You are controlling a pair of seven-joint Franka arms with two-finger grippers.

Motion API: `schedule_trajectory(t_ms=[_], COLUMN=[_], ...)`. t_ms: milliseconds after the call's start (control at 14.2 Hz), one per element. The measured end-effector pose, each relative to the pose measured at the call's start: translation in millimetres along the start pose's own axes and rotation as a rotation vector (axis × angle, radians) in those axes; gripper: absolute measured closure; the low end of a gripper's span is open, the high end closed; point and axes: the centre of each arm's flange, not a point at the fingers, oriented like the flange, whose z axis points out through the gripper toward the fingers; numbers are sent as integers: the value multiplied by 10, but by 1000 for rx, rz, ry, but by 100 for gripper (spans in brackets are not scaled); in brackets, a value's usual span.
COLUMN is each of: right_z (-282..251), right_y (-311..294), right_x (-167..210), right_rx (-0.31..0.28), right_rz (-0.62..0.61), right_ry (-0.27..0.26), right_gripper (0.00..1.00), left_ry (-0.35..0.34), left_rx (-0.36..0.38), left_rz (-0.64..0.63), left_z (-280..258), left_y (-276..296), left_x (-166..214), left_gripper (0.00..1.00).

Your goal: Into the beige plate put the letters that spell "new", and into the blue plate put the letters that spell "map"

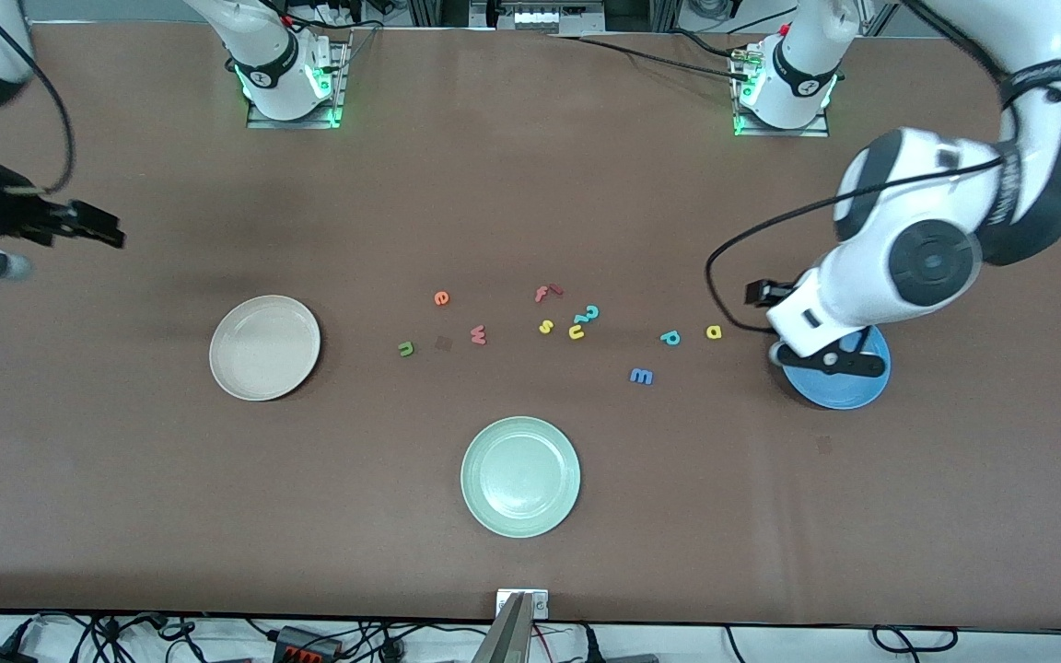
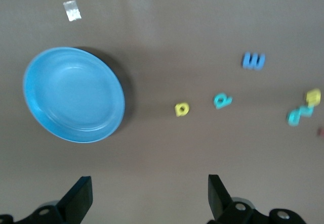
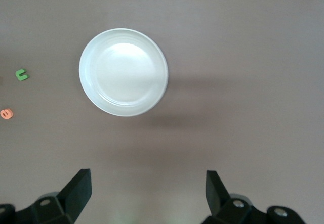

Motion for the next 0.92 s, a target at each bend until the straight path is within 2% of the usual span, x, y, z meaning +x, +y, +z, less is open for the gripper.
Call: schedule_trajectory(t_ms=[283, 424, 706, 918], right_z=[779, 1125, 1875, 2331], right_y=[-949, -1429, -2327, -2858], right_x=[417, 517, 598, 557], right_rx=[-30, -45, -65, -71], right_rz=[-110, -152, -149, -112], right_ry=[-35, -35, -8, 22], right_gripper=[0, 0, 0, 0], left_ry=[47, 48, 6, -7], left_rx=[-26, -97, -284, -293], left_rz=[-434, -662, -1107, -1247], left_z=[442, 676, 975, 1255], left_y=[571, 748, 884, 929], left_x=[164, 295, 555, 636], left_gripper=[0, 0, 0, 0])
